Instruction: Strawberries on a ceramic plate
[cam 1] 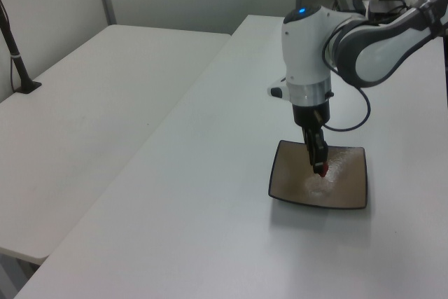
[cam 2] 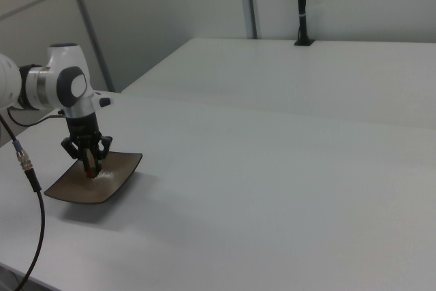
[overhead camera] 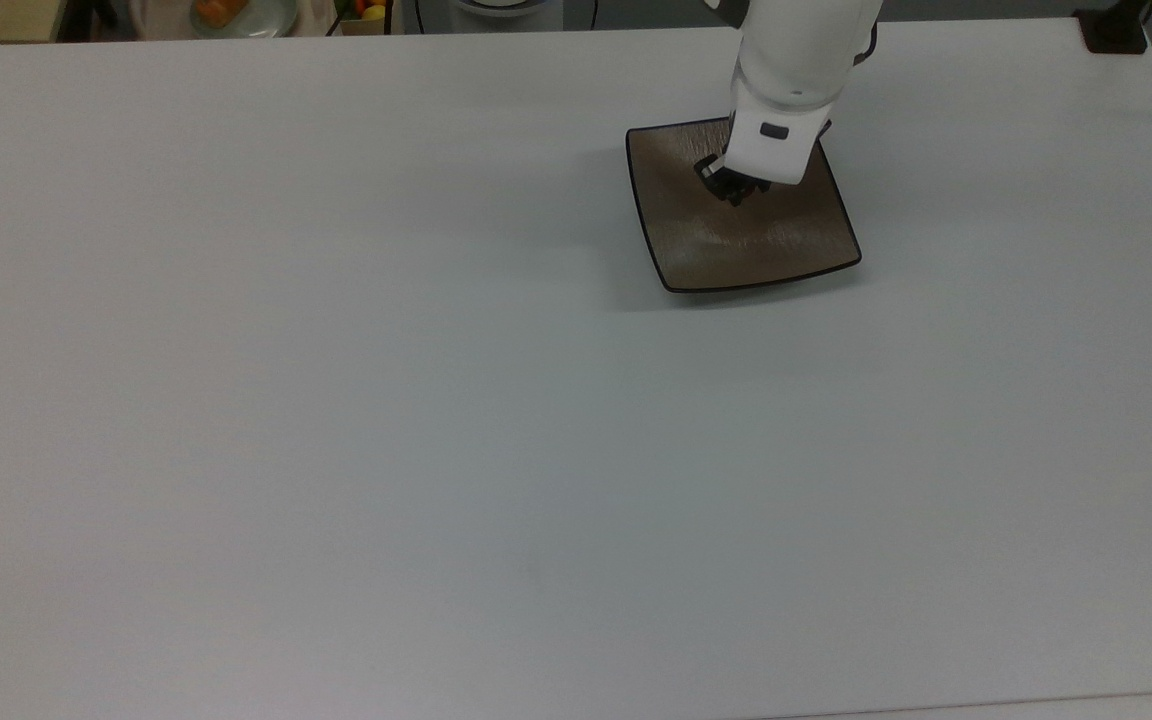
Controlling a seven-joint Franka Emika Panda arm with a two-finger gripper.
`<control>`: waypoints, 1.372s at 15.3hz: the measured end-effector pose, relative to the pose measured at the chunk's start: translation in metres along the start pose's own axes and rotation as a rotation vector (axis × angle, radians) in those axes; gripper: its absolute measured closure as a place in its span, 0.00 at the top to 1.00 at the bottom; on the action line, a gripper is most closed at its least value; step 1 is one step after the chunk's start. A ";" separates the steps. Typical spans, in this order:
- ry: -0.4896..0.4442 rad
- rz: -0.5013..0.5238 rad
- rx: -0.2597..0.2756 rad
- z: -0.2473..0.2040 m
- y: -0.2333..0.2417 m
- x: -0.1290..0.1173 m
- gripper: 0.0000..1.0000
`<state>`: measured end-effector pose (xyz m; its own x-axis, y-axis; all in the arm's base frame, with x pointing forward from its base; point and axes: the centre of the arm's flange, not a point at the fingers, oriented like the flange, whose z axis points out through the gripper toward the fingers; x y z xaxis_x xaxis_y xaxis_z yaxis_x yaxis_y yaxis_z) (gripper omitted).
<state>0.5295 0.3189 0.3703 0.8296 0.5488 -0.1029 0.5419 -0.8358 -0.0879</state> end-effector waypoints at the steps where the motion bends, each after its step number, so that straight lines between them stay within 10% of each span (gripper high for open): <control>1: 0.003 0.001 0.002 0.005 0.001 0.001 0.30; 4: 0.004 0.001 0.005 0.010 0.001 0.003 0.34; 11: 0.028 0.010 0.002 0.000 0.006 0.004 0.98; 21: 0.101 0.195 -0.072 -0.192 0.087 -0.083 1.00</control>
<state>0.5335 0.1977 0.5619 0.9269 0.3752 -0.0107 0.3752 -0.9269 -0.0047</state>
